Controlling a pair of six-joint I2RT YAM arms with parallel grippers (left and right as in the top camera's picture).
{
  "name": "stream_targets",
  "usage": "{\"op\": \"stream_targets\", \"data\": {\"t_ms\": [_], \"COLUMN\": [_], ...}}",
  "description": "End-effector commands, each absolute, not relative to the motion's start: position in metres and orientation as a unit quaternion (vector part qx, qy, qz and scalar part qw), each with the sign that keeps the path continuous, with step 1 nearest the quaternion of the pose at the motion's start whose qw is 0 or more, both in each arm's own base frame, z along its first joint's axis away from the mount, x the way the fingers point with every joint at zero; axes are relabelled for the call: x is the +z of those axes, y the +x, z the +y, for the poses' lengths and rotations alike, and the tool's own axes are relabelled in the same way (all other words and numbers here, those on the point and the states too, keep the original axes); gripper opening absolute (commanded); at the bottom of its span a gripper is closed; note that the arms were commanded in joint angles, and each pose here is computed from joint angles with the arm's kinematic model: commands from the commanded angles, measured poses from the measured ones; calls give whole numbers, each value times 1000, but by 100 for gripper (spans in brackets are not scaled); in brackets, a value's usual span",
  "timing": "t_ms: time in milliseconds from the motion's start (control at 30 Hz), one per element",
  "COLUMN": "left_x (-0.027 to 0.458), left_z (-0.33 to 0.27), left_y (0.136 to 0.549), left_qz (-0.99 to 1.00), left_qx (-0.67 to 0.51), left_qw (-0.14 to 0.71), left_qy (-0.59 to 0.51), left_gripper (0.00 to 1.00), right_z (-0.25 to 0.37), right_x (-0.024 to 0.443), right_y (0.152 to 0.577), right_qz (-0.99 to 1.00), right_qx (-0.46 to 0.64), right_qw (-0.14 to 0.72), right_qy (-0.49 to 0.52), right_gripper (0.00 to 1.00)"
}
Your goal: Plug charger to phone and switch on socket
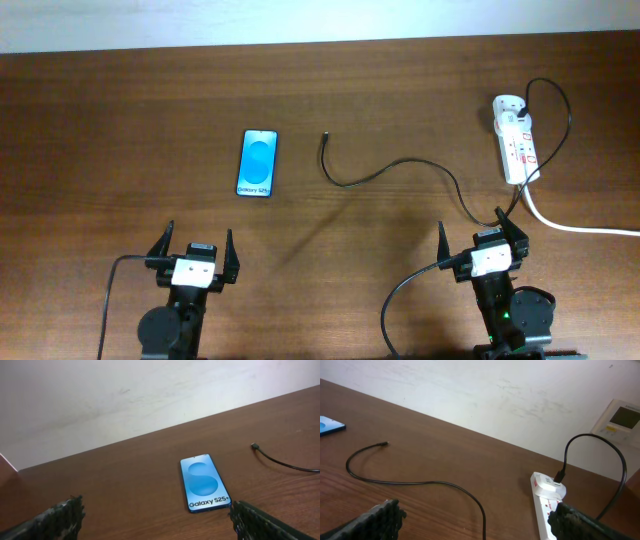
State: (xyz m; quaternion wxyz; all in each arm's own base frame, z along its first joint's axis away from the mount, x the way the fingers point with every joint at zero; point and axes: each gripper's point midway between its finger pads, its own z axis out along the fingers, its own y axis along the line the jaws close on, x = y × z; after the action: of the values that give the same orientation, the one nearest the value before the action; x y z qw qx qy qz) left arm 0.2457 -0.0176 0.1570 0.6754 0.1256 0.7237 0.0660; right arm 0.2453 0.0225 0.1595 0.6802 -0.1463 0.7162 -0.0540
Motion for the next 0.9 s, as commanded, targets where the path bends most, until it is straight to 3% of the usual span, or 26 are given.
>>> {"op": "stream_targets", "data": {"t_ms": [0, 500, 867], "left_x": [156, 159, 211], "left_z": [-15, -7, -8], "left_y": [245, 246, 248], "left_qz": [725, 723, 741], "left_qx": [74, 90, 53], "left_qw": [674, 677, 665], "left_qy": [124, 107, 73], "left_gripper": [99, 99, 99], "right_z": [23, 23, 23], "right_x": [158, 158, 158], "right_y": [245, 245, 245], "right_qz": [717, 717, 717], "right_qx": [-53, -53, -53], "right_qw": [680, 680, 680], "right_qy": [-145, -145, -145], "right_gripper": [98, 98, 98]}}
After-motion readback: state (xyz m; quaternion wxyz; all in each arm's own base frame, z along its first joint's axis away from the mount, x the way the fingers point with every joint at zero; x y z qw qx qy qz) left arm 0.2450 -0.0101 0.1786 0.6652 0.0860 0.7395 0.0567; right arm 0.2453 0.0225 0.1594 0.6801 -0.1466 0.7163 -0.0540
